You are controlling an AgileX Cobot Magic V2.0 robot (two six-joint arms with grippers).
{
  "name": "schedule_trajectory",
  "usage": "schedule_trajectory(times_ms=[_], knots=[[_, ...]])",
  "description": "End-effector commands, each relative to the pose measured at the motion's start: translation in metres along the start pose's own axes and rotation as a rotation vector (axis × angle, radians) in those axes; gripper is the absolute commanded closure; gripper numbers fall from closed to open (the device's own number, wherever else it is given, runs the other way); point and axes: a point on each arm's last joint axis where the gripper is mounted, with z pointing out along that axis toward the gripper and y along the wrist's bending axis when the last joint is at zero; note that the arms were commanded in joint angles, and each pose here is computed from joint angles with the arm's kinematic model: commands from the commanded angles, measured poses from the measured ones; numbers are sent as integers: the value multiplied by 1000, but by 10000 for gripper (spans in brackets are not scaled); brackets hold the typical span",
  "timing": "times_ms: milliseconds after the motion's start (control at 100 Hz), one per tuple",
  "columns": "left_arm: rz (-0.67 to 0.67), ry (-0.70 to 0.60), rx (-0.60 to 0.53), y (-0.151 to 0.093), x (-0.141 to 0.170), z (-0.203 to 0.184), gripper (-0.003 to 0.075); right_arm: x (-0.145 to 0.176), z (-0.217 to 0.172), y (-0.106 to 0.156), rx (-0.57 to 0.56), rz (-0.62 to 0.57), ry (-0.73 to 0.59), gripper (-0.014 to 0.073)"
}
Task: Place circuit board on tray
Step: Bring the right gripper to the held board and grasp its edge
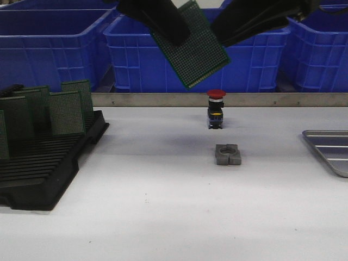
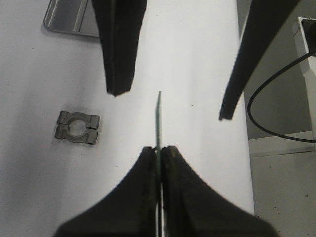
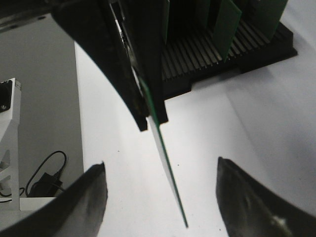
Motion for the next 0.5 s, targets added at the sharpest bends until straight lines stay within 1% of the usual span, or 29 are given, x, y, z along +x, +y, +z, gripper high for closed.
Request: schedule_trajectory(times_ms=[0,120,220,290,330,360,430,490], knots=[[34,-81,33,-20,-22,-20,738,-21,-2,6,-12,-36,-78,97],[34,-81,33,-20,-22,-20,738,-21,8,4,-34,-34,-66,106],[34,-81,33,-20,-22,-20,738,-20,12,4,-39,-33,-62,173],[34,-81,33,-20,-22,-20,738,-20,12,4,-39,-33,-62,258],[34,-81,33,-20,-22,-20,738,-20,12,4,-39,-33,-62,327],[34,-81,33,-20,-22,-20,738,-20,12,4,-39,-33,-62,358],[34,-81,33,-20,-22,-20,738,-20,12,4,-39,-33,-62,468],[34,-81,33,-20,-22,-20,738,-20,12,4,-39,-33,-62,542]])
